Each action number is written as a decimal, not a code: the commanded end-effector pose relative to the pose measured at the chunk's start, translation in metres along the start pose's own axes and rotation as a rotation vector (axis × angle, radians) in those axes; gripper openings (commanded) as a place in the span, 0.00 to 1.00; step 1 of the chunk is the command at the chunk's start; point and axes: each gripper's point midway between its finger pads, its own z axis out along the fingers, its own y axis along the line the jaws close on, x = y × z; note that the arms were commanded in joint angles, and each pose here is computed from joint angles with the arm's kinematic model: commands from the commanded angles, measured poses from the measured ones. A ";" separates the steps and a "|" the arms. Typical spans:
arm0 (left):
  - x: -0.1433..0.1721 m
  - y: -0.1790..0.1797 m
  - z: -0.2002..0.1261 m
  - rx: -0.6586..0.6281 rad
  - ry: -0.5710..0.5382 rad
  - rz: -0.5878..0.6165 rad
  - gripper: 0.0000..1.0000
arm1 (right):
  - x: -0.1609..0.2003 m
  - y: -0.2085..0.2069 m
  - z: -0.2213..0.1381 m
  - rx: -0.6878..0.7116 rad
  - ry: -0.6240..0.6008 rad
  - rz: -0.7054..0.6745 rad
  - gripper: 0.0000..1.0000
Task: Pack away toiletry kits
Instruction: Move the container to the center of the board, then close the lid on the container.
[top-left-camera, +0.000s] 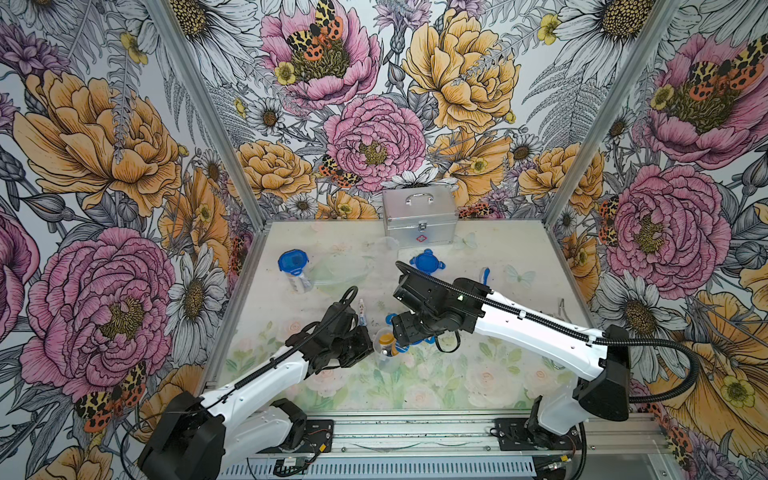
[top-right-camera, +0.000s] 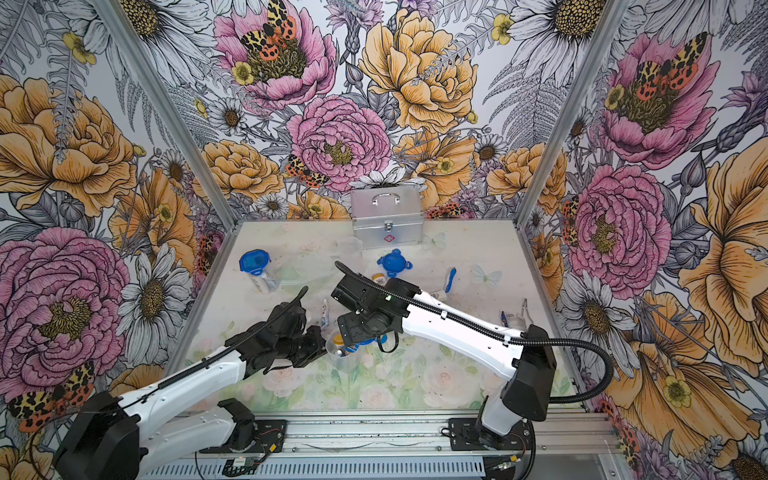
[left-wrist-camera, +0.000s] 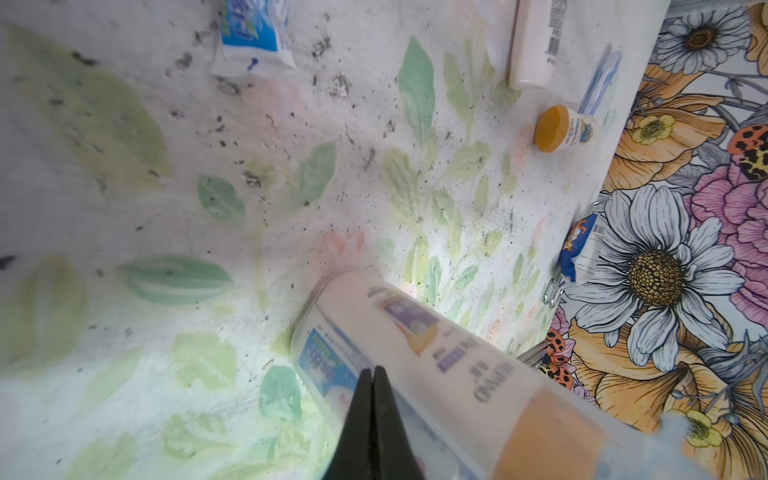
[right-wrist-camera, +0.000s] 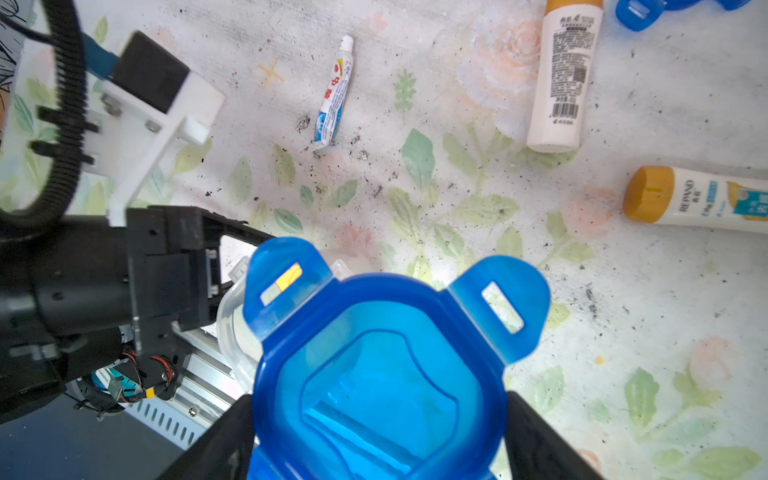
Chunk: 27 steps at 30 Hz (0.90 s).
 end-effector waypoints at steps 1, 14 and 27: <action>-0.007 0.016 -0.021 -0.029 -0.059 -0.018 0.00 | -0.007 0.003 -0.017 -0.009 -0.034 -0.012 0.71; -0.048 0.019 -0.098 -0.003 -0.232 -0.031 0.03 | -0.005 0.044 0.002 0.034 0.001 0.001 0.69; -0.050 0.002 -0.112 0.013 -0.274 0.029 0.10 | 0.003 0.053 0.032 0.119 0.036 -0.001 0.69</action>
